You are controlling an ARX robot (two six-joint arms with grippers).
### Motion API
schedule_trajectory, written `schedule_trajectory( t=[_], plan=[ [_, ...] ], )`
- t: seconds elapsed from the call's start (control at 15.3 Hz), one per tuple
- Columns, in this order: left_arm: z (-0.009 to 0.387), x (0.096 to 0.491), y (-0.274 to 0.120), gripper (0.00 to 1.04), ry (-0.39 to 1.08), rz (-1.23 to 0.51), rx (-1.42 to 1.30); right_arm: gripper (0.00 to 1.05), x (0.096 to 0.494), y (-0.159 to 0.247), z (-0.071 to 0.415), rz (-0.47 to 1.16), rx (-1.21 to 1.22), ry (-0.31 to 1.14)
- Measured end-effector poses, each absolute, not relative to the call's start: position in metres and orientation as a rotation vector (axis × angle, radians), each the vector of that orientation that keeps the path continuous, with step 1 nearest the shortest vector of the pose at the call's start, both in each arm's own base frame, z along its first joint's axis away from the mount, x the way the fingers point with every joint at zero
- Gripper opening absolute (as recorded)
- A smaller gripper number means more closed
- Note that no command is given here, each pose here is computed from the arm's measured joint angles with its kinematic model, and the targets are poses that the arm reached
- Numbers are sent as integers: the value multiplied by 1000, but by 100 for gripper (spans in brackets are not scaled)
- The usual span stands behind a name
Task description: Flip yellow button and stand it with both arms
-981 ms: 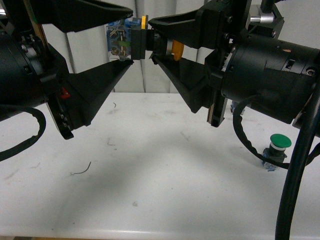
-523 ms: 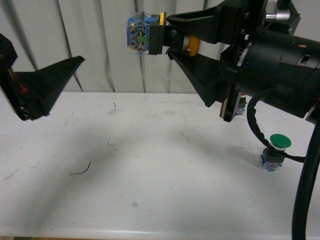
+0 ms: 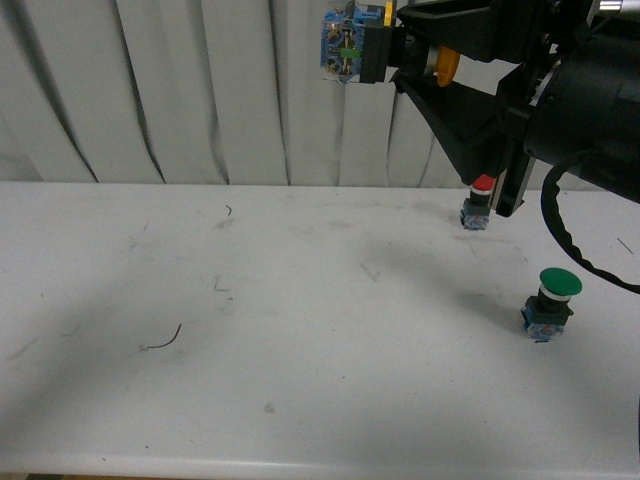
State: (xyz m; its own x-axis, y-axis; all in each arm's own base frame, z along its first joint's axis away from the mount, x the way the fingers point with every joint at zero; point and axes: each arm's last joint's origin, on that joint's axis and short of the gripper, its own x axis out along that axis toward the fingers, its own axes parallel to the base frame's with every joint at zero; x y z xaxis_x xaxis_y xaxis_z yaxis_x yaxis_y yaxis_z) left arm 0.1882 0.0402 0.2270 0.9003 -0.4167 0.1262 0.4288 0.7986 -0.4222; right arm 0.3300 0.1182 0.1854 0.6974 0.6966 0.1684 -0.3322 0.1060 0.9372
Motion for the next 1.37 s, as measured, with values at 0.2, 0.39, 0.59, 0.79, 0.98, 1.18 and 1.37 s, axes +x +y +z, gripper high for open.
schedule_trajectory(
  t=[0.2,0.39,0.59,0.79,0.98,1.18,1.37],
  plan=[
    [239,153,30,81,-49,-204,-235,35,329,118,188,793,1231,343],
    [217,128,19,46,-3,-10,-50,35,328,117,193,801,1203,314],
    [202,123,13,15,9,-1,-22,35,330,110,196,788,1190,288],
    [190,117,-2,2,4,-27,-14,35,332,105,196,777,1189,279],
    [184,113,0,2,-1,2,-14,35,332,105,196,778,1187,280],
    [176,109,0,2,4,0,-14,35,331,108,196,785,1181,280],
    [164,98,0,2,22,2,-14,35,330,109,196,790,1172,281]
  ],
)
